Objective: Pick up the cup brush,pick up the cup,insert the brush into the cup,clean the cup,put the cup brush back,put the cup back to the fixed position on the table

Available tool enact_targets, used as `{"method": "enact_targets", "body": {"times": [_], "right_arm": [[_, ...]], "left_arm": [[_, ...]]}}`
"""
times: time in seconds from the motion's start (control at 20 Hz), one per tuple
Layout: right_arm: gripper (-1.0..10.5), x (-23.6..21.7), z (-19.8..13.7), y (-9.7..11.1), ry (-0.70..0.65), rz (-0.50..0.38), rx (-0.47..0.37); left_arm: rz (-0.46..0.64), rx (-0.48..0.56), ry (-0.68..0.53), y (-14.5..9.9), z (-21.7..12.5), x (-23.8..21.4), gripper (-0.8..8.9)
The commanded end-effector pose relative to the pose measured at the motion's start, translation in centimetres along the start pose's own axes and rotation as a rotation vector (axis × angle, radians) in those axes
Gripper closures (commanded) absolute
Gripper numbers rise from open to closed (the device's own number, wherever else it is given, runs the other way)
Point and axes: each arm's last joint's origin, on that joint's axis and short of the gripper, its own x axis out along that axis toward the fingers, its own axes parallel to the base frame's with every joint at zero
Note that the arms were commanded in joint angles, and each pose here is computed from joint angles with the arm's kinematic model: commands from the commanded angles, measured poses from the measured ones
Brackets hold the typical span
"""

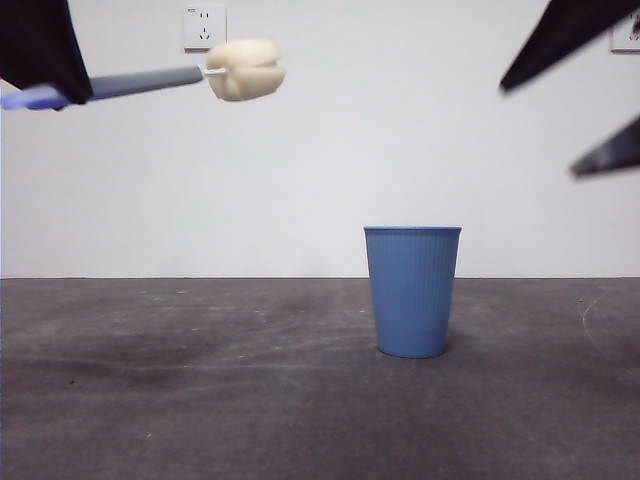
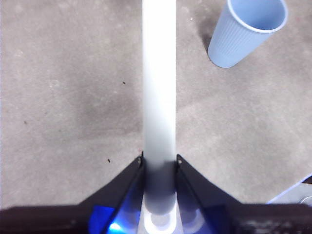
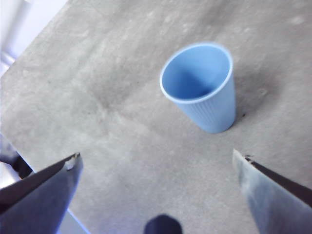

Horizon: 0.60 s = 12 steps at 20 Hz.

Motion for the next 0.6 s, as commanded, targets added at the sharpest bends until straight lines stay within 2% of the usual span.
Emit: {"method": "enact_targets", "body": {"times": [0.05,0.25,0.6], "right_arm": [[3.8,1.9,-1.8,-1.0,-0.018,-0.01,0.026],[3.8,4.4,-3.0,-2.0,-0.029,-0.082,-0.028],[3.8,9.8,-3.6,-3.5,-0.016,-0.077,-0.087]], "left_arm": [[0.004,0.02,0.018,0.2,-0.5,-0.2,8.22],[0.007,0.04,0.047,0.2,-0.8,-0.3,8.22],[0.007,0.054,0.048,0.2,-0.8,-0.3,8.22]]}}
